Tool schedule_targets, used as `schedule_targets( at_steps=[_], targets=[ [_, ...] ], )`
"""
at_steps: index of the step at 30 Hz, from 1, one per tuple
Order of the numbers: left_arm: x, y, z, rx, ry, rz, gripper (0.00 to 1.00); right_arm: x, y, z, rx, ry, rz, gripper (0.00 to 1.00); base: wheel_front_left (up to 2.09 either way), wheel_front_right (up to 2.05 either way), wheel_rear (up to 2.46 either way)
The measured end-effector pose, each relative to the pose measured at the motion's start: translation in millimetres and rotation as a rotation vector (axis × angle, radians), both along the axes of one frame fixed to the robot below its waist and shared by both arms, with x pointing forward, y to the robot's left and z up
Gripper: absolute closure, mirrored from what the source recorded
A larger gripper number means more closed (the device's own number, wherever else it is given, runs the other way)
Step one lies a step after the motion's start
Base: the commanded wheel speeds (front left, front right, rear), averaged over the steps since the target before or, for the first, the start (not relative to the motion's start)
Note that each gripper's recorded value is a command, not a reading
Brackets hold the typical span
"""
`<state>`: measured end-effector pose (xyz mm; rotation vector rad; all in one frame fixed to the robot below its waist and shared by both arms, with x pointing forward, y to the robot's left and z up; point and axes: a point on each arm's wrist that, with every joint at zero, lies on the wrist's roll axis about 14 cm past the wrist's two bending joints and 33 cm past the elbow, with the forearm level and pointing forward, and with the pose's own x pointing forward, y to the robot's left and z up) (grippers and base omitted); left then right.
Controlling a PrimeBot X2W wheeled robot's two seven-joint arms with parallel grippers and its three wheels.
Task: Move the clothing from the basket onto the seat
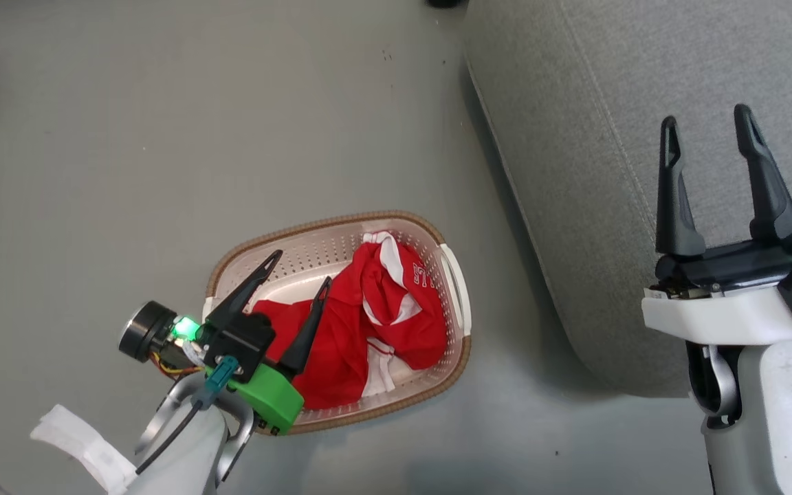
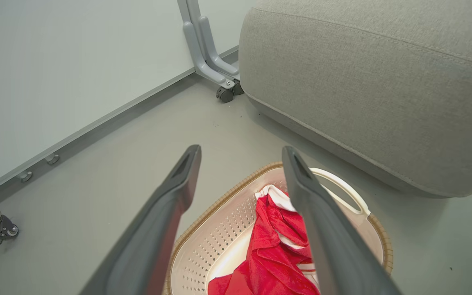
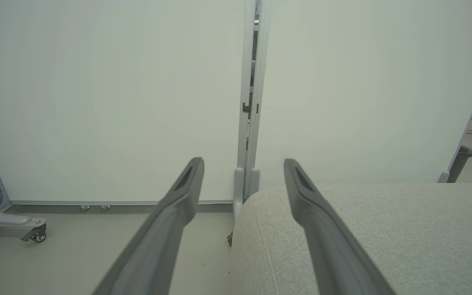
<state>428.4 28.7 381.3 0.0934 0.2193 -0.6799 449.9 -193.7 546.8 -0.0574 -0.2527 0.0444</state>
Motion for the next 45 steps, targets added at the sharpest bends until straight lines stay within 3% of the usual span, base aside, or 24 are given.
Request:
schedule_targets(
  at_steps=[11, 24, 36, 45],
  targets=[
    [-1.5, -10.6, -125.2, 0.120, 0.294, -0.139, 0.00, 40.9, -5.9, -41.1, -0.014, 0.046, -0.009, 0.00, 0.00, 0.00, 0.00],
    [7.9, -26.5, -217.7, 0.207, 0.451, -0.238, 0.00, 61.3, -7.3, -118.1, -0.006, 0.188, -0.006, 0.00, 0.00, 0.00, 0.00],
    [13.9, -60.0, -251.9, 0.249, 0.450, -0.373, 0.00, 54.4, -24.9, -142.3, 0.007, 0.258, -0.048, 0.00, 0.00, 0.00, 0.00],
    [29.3, -58.2, -271.3, 0.317, 0.420, -0.344, 0.00, 48.8, -35.0, -146.6, 0.003, 0.279, -0.075, 0.00, 0.00, 0.00, 0.00]
  ],
)
